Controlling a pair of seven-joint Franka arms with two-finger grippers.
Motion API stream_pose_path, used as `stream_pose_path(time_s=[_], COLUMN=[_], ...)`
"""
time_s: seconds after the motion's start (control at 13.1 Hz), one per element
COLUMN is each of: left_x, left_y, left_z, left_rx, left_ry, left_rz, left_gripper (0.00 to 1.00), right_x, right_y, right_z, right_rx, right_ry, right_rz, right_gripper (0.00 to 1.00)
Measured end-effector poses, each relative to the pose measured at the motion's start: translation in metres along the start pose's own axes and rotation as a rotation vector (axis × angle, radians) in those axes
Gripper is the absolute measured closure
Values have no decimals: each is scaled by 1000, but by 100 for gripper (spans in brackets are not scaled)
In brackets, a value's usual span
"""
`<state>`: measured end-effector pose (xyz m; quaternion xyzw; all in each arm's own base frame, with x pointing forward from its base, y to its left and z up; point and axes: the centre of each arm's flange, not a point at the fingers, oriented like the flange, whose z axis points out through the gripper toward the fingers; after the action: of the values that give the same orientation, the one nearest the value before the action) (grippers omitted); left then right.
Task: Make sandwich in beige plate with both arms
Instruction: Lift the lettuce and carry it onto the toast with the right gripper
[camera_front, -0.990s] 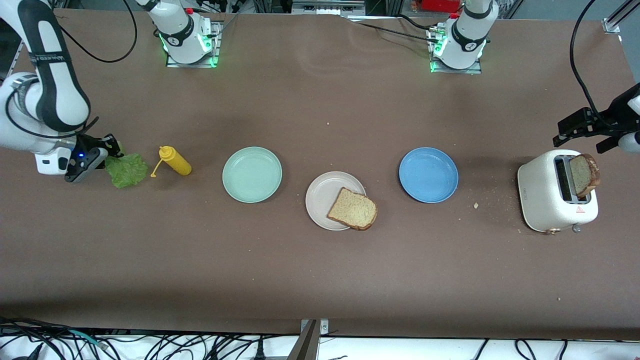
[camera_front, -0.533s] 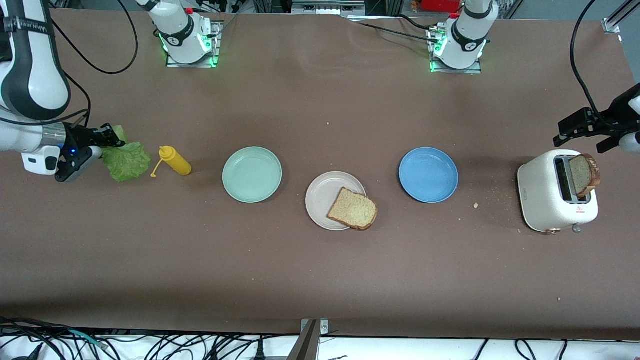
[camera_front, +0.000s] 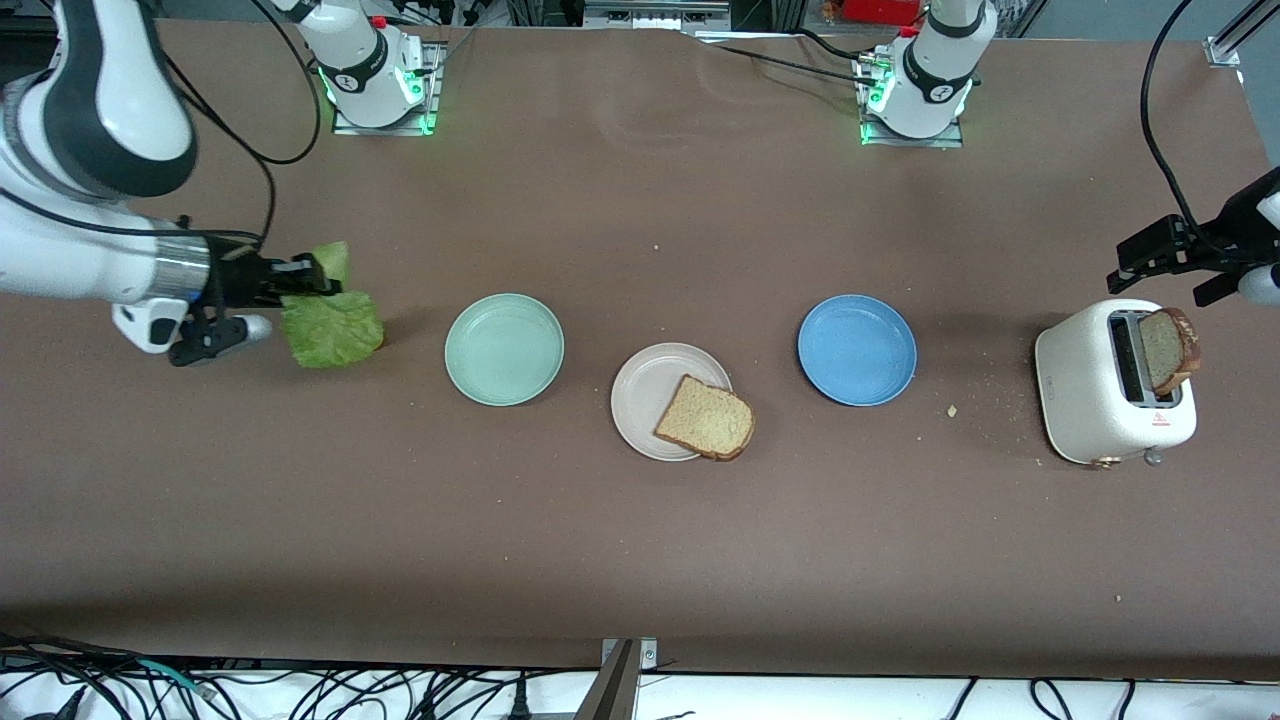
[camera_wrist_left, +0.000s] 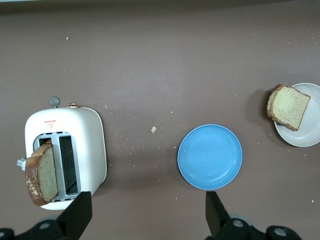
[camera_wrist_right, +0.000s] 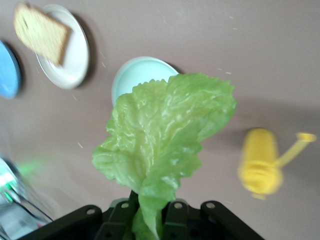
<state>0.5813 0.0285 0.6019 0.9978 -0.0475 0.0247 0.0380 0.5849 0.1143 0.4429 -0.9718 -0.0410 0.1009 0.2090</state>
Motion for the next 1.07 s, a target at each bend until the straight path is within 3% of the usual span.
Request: stream_pose_path(time_s=[0.3, 0.76, 0.91, 1.07], left_x=[0, -1, -1, -1], left_y=[0, -4, -4, -4], left_z=[0, -1, -1, -1], left_rx=[0, 1, 1, 1], left_ry=[0, 2, 2, 2], left_rz=[0, -7, -7, -8], left_gripper=[0, 0, 0, 0], right_x=[26, 56, 63, 71], right_y=[-95, -210, -241, -258], right_z=[58, 181, 229, 274], right_rx=[69, 273, 341, 367], right_ry=[147, 332, 371, 388], right_rz=[237, 512, 592, 645], right_gripper=[91, 91, 91, 91])
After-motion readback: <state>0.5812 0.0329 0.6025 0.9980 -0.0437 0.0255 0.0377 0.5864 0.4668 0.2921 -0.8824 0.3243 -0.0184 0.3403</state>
